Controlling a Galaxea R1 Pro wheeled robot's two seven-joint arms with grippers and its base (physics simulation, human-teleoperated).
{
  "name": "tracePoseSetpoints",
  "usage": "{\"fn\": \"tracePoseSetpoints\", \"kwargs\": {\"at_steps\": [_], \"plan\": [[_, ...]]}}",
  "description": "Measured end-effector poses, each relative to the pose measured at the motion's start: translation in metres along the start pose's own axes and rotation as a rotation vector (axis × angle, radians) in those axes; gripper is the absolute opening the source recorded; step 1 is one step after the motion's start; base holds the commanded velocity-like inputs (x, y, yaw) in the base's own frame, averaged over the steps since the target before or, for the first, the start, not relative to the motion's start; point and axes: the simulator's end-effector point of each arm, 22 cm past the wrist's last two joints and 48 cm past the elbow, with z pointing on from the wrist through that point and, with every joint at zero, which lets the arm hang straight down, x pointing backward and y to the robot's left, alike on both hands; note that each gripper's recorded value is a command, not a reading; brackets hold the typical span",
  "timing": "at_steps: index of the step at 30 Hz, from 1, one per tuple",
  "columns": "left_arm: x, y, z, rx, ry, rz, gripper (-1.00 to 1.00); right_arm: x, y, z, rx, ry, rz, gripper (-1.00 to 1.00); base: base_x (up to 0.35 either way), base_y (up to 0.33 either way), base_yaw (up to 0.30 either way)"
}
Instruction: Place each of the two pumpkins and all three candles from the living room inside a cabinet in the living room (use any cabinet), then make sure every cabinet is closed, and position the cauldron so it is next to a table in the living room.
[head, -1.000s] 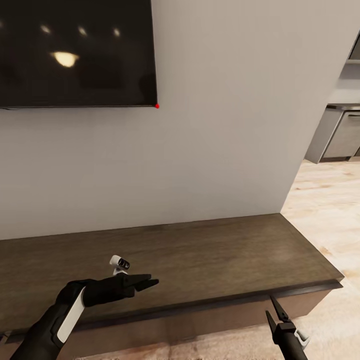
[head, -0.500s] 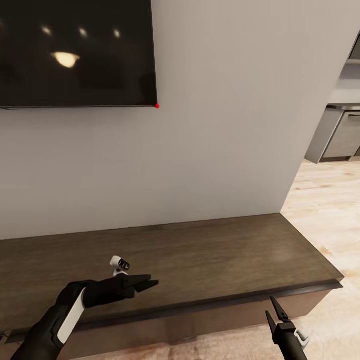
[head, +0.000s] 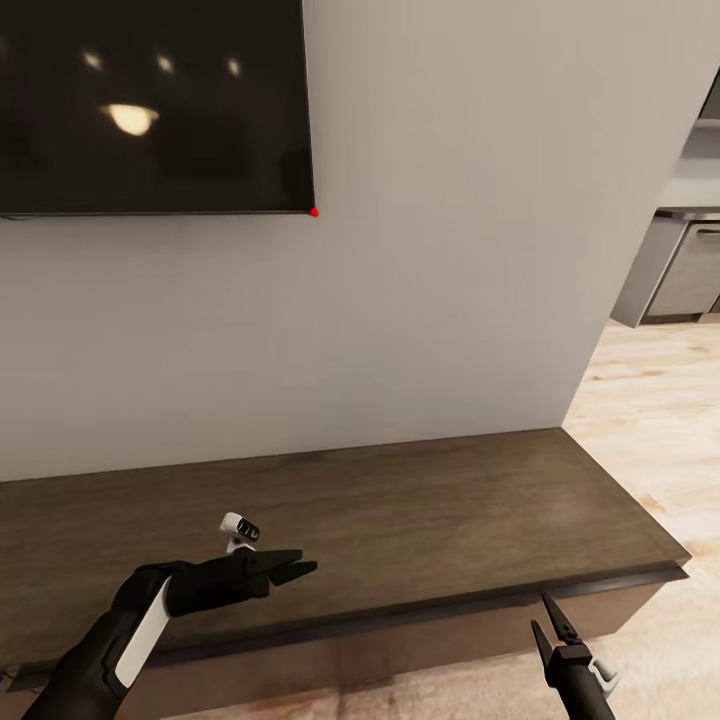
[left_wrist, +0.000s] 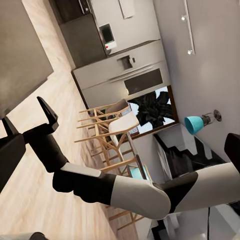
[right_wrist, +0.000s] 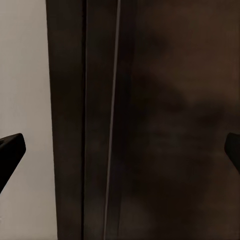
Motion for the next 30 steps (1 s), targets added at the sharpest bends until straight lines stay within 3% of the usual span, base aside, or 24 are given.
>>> {"fn": "tracePoseSetpoints", "kwargs": {"at_steps": [30], "plan": [[0.0003, 0.0, 0.0006, 0.001, 0.0, 0.0, 1.0, -0.0002, -0.0009, -0.0004, 0.004, -0.002, 0.002, 1.0, 0.042, 0.0, 0.0]]}}
